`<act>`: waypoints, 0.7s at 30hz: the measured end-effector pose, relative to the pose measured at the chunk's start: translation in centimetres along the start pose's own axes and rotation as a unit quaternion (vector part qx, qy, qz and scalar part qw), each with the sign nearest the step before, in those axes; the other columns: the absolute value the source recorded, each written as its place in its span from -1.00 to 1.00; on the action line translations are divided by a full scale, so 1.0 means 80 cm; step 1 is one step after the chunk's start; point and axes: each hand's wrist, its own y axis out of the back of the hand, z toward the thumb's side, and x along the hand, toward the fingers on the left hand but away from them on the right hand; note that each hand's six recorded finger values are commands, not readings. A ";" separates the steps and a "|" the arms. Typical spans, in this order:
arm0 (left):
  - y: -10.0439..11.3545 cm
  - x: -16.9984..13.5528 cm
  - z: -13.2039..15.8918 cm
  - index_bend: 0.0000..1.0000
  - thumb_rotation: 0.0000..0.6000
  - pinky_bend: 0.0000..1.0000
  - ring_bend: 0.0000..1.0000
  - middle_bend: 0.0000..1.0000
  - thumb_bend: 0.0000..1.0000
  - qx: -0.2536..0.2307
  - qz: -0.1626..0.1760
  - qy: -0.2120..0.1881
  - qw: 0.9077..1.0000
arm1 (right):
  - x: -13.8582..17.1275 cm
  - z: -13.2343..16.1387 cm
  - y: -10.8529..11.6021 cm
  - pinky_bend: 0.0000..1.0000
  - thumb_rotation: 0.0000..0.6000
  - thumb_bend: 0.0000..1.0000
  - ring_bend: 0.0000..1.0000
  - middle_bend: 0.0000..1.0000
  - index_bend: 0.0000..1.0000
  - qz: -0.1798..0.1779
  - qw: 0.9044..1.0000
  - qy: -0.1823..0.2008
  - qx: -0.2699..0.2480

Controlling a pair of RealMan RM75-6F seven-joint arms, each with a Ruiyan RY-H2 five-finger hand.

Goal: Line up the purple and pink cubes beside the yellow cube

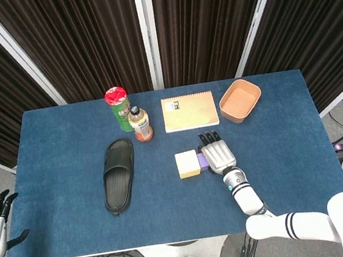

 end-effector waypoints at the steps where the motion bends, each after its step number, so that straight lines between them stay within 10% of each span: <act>1: 0.000 0.000 0.000 -0.57 1.00 -0.66 -0.70 -0.57 -0.99 0.000 0.000 0.000 1.000 | 0.001 0.000 0.000 -1.00 1.00 -0.57 -1.00 -0.93 -0.39 0.000 1.000 0.000 0.000; 21: 0.008 0.000 0.003 -0.57 1.00 -0.66 -0.70 -0.57 -0.99 0.003 0.008 -0.003 1.000 | 0.064 -0.043 0.052 -1.00 1.00 -0.56 -1.00 -0.94 -0.57 -0.046 0.998 0.034 -0.004</act>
